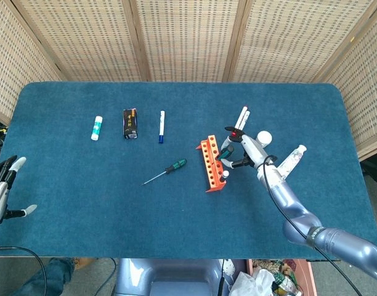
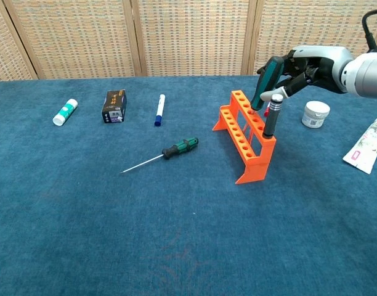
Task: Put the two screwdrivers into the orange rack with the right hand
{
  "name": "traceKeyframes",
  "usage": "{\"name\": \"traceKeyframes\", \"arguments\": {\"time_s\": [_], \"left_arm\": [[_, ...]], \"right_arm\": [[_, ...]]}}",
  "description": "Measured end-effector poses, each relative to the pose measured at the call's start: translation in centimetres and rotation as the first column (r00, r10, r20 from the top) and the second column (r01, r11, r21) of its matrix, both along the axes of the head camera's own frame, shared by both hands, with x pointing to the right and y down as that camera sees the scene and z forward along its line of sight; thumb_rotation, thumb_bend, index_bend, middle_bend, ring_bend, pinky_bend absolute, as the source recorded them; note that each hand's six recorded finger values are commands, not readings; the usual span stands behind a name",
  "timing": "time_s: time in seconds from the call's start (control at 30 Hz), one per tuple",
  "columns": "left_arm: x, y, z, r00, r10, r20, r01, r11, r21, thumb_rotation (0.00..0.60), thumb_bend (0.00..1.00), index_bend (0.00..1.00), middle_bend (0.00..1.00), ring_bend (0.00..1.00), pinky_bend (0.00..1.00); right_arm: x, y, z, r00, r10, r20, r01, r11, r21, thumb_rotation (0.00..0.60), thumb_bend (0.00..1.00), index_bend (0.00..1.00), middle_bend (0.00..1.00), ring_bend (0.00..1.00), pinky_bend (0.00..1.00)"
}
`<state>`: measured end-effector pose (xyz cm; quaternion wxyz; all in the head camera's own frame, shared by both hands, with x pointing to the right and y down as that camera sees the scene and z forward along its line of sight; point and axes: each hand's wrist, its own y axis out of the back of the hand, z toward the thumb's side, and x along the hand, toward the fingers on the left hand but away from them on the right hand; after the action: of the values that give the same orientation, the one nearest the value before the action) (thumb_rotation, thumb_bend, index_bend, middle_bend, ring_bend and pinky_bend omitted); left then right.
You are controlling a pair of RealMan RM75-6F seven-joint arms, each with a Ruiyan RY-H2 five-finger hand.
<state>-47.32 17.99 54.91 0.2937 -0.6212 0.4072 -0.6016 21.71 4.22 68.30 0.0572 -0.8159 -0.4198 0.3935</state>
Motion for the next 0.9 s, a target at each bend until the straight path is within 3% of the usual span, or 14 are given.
{"name": "traceKeyframes", "arguments": {"time_s": [0.3,0.9], "left_arm": [[0.0,0.0,0.0,1.0,0.001,0.0,-0.001,1.0,0.001,0.6,0.0,0.0,0.0,0.0,0.0],[0.0,0.0,-0.1,1.0,-0.001,-0.001,0.001,1.0,0.002,0.6,0.0,0.0,0.0,0.0,0.0]], "right_arm": [[-0.6,0.1,0.3,1.0,-0.014,-0.013,0.014,1.0,-0.004,0.6,0.43,0.67,0.08,0.0,0.08],[-1.3,0.3,0.4,1.0,-0.015,0.005,0.016,1.0,-0.024,0.6,0.39,0.47,0.08,0.0,0.08]]}}
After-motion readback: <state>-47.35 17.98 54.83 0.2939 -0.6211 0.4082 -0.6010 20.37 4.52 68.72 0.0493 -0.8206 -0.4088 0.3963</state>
